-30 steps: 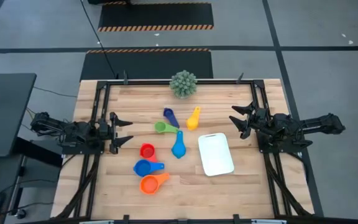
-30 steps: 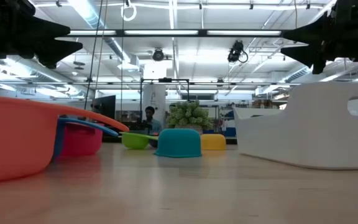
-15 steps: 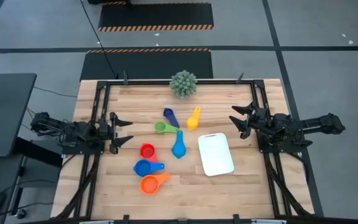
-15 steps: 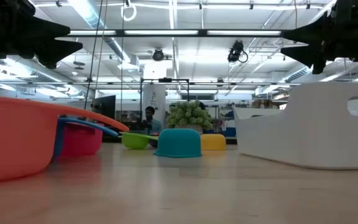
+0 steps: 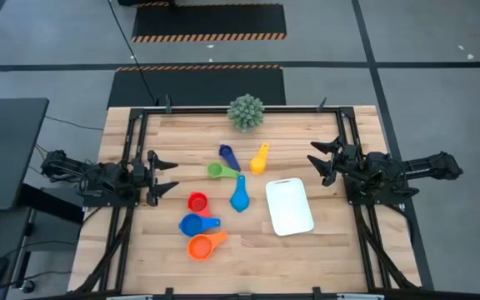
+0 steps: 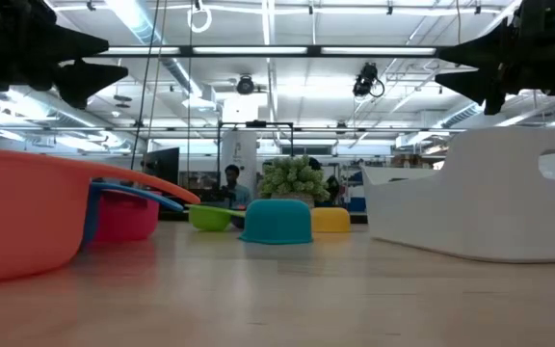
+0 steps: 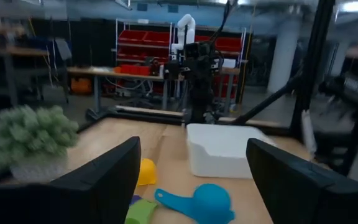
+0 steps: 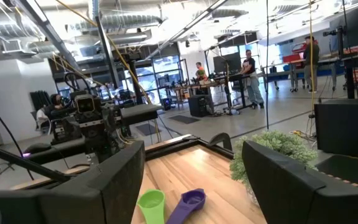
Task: Nest measuring cups in basket
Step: Stack the blue measuring cup into the orange measuring cup
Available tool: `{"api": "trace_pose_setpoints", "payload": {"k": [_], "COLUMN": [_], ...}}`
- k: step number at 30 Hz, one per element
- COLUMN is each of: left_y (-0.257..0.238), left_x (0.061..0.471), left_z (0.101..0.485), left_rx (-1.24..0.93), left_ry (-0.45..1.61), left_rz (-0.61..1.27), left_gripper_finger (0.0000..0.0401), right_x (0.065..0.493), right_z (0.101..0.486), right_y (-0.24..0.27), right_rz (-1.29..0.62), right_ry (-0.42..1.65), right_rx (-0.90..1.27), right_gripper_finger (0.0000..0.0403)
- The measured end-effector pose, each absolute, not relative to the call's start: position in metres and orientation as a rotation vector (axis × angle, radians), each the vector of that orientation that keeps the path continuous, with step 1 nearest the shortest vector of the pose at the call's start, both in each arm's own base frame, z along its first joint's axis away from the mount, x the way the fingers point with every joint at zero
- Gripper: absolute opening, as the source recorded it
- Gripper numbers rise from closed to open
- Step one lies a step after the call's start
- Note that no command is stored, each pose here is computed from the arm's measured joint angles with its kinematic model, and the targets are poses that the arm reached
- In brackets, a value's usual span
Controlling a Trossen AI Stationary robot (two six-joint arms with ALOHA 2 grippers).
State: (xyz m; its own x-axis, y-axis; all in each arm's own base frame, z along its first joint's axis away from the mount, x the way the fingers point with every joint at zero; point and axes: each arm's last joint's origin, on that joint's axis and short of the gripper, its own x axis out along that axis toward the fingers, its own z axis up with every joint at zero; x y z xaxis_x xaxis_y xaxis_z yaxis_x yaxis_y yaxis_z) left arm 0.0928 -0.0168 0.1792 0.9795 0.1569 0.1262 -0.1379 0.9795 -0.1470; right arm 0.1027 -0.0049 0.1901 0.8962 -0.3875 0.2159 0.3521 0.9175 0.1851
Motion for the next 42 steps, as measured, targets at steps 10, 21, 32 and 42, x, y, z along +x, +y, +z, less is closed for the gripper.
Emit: {"api": "trace_pose_setpoints", "payload": {"k": [10,21,32,42], "left_y": [-0.017,-0.015,-0.014,-0.022], "left_x": [0.092,0.092,0.091,0.101], "left_z": [0.184,0.186,0.185,0.183], "left_rx": [-0.321,-0.359,-0.323,-0.325], "left_ry": [-0.194,-0.222,-0.217,-0.159], "left_rz": [0.132,0.171,0.200,0.043], "left_gripper_finger": [0.0298,0.0298,0.0298,0.0298], "right_x": [0.102,0.100,0.101,0.104], "right_z": [0.191,0.198,0.198,0.200], "right_y": [-0.005,-0.006,-0.004,0.000], "right_rz": [-0.384,-0.390,-0.340,-0.182], "right_ry": [-0.266,-0.346,-0.347,-0.322], "right_rx": [0.147,0.203,0.199,0.163], "right_gripper_finger": [0.0277,0.0277,0.0277,0.0277]}}
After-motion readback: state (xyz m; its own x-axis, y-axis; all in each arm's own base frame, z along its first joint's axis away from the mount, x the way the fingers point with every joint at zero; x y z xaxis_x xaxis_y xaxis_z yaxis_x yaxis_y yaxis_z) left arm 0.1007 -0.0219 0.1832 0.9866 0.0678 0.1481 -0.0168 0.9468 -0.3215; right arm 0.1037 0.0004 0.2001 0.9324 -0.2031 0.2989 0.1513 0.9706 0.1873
